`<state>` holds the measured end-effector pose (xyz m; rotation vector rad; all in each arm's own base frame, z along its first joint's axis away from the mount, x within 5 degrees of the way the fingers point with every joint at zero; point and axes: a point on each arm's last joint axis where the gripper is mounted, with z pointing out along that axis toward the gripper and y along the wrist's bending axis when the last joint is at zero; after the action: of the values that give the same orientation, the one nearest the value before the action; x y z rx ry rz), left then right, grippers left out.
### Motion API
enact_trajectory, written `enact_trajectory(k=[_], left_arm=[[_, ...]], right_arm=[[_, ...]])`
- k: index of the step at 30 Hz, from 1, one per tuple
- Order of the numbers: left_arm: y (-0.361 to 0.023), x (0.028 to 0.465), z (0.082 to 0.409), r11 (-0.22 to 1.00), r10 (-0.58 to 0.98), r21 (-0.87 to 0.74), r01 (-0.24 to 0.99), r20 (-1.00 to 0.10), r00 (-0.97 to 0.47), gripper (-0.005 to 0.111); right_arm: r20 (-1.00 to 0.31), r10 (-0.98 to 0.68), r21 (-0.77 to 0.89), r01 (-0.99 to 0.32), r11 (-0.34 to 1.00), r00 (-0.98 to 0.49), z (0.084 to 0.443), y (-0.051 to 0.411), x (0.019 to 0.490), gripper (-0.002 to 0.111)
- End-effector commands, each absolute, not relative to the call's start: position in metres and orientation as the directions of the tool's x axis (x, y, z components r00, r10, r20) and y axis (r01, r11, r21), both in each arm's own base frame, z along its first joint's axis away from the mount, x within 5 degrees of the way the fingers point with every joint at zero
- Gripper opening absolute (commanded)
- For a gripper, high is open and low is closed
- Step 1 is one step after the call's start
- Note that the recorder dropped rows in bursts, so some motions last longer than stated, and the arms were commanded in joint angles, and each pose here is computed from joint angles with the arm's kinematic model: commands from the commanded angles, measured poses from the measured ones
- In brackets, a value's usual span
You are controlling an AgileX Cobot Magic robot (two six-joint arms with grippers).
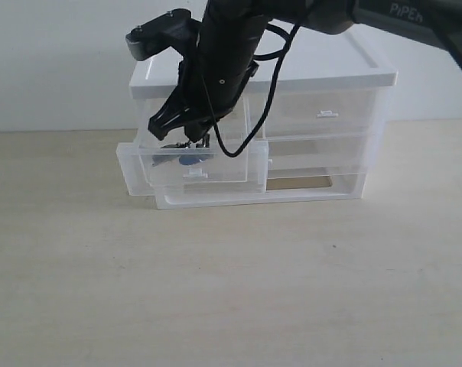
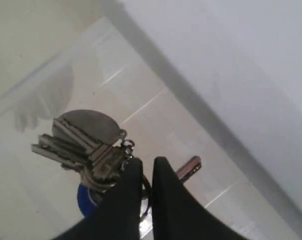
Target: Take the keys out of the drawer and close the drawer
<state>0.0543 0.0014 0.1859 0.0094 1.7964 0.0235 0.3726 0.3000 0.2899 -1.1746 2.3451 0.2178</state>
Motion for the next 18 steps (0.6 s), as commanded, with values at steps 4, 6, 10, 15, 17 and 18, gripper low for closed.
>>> enact_trajectory(k=[4, 6, 10, 15, 17, 18], left_arm=[[0.001, 0.054, 0.185, 1.0, 0.007, 0.01, -0.011, -0.974, -0.226, 0.004], [0.001, 0.054, 0.185, 1.0, 0.007, 0.01, -0.011, -0.974, -0.226, 0.004], [0.001, 0.054, 0.185, 1.0, 0.007, 0.01, -0.011, -0.974, -0.226, 0.004], [0.001, 0.054, 0.185, 1.0, 0.007, 0.01, -0.011, -0.974, -0.226, 0.004], [0.001, 0.054, 0.185, 1.0, 0.007, 0.01, -0.011, -0.974, -0.226, 0.004], [0.001, 0.054, 0.185, 1.0, 0.007, 0.01, -0.011, -0.974, -0.226, 0.004]], right_arm=[[-0.531, -0.708, -0.124, -0.784, 0.608, -0.465, 0.324, 0.294, 0.369, 0.0], [-0.534, -0.708, -0.125, -0.785, 0.607, -0.462, 0.33, 0.292, 0.366, 0.0], [-0.516, -0.713, -0.11, -0.789, 0.604, -0.474, 0.33, 0.291, 0.364, 0.002], [-0.497, -0.715, -0.096, -0.788, 0.608, -0.492, 0.315, 0.296, 0.369, 0.041], [-0.483, -0.715, -0.088, -0.785, 0.614, -0.506, 0.307, 0.297, 0.371, 0.052], [-0.476, -0.718, -0.088, -0.784, 0.614, -0.508, 0.305, 0.298, 0.372, 0.051]])
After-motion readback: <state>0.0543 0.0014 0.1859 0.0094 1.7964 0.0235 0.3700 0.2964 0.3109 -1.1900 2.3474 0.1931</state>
